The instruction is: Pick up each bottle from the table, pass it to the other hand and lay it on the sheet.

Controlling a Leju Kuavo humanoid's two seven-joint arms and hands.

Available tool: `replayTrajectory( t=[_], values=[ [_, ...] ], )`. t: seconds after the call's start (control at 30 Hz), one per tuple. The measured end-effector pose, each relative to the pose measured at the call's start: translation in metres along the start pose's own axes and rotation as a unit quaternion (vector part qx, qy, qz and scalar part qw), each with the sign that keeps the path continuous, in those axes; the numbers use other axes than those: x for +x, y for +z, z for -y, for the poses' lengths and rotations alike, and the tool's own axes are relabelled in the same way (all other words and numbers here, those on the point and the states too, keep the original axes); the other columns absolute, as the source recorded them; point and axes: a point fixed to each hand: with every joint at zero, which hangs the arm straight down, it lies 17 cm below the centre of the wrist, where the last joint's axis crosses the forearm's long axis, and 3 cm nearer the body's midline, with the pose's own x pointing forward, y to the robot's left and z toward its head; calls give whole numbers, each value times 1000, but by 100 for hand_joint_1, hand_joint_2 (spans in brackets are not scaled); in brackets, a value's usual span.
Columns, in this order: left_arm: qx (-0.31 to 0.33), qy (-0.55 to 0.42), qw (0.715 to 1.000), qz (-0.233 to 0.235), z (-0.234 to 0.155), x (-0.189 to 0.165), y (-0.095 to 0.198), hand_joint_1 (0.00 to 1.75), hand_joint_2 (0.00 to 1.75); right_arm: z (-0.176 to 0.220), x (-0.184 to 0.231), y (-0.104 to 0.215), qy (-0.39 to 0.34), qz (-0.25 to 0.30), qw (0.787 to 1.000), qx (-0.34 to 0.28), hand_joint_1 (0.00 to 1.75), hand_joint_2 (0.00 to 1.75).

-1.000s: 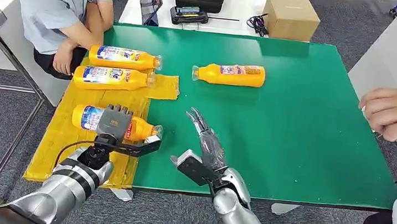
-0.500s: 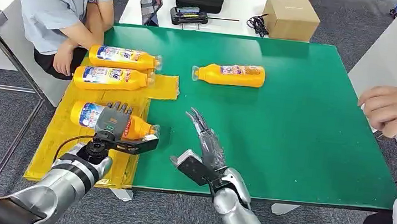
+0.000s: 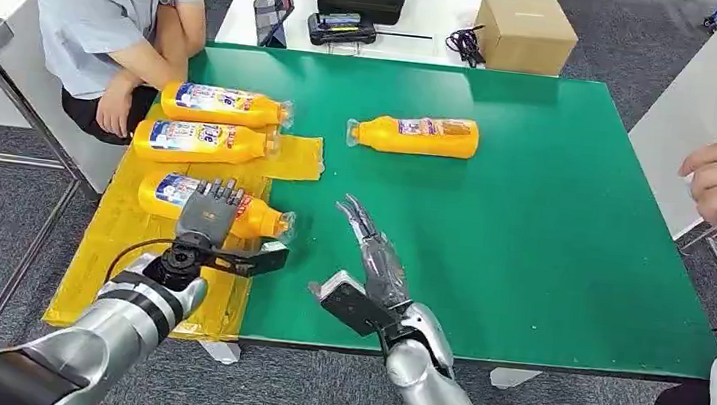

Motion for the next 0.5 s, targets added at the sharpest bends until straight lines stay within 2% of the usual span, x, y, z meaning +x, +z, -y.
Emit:
replayTrajectory(
  t=[0.5],
  values=[
    [77, 37, 996, 30, -26, 34, 10, 0, 175, 1, -4, 5, 7, -3, 1000, -4, 0, 175]
  ],
)
